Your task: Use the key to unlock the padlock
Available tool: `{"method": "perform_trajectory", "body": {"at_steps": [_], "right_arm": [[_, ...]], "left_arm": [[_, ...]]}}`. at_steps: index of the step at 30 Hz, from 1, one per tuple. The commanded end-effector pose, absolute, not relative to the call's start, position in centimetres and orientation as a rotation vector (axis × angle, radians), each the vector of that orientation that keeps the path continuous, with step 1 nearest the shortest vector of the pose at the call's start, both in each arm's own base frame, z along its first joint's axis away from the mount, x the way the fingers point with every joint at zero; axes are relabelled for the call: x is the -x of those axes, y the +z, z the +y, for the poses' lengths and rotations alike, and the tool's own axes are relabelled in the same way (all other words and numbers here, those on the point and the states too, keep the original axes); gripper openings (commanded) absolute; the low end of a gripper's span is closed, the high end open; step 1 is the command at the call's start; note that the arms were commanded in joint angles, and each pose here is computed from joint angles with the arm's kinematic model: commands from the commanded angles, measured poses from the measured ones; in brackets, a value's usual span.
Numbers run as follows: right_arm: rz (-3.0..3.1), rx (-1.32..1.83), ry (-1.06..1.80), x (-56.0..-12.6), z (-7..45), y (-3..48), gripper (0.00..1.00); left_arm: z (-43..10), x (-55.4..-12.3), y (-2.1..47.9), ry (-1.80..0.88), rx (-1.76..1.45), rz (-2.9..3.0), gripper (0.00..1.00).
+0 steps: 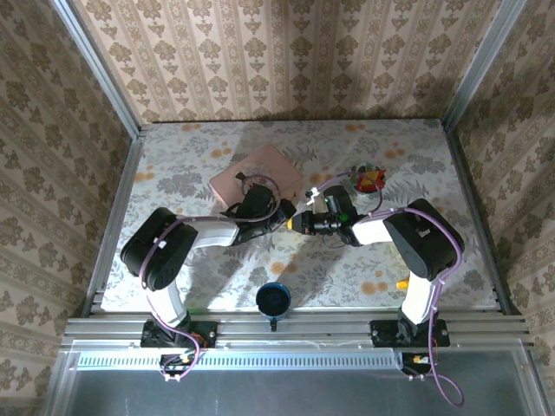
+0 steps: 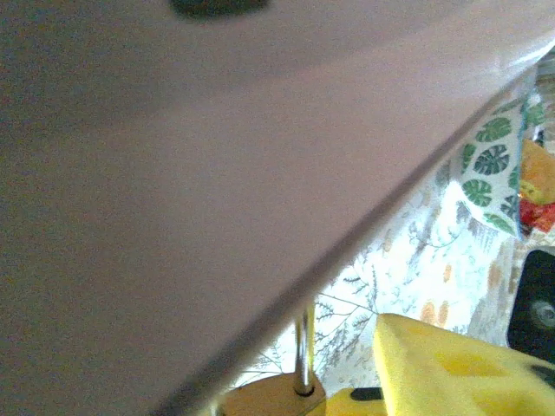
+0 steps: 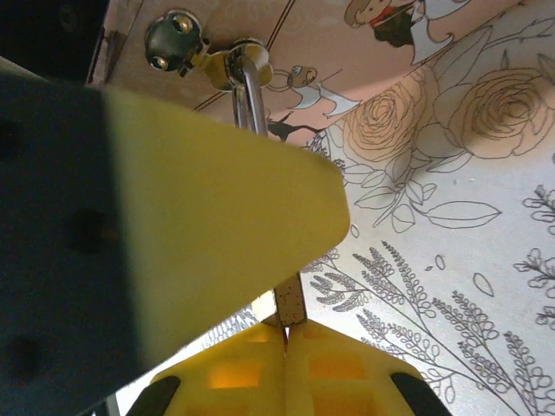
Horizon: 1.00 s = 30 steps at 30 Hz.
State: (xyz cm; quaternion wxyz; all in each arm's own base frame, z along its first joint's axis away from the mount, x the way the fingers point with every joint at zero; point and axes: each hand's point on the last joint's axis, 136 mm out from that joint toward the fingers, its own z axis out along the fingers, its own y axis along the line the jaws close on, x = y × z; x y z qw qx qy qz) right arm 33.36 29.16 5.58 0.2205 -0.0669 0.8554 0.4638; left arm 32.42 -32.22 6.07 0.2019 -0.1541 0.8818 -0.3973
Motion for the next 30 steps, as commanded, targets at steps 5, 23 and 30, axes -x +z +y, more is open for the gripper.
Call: {"method": "perform_trajectory", "body": {"at_steps": [5, 23, 30], "right_arm": [[2.26, 0.178, 1.39, -34.2, 30.4, 7.8, 0.01], [2.214, 0.087, 1.493, -35.0, 30.2, 8.8, 0.05], [2.214, 0.079, 1.493, -35.1, 30.2, 8.7, 0.05]], "left_arm": [[-31.9, -32.8, 7.9, -1.132, 0.363, 2.31, 0.59], [-30.0, -33.0, 8.2, -1.128, 0.406, 2.125, 0.48], [-29.6, -32.5, 8.5, -1.084, 0.395, 2.129, 0.5]]}}
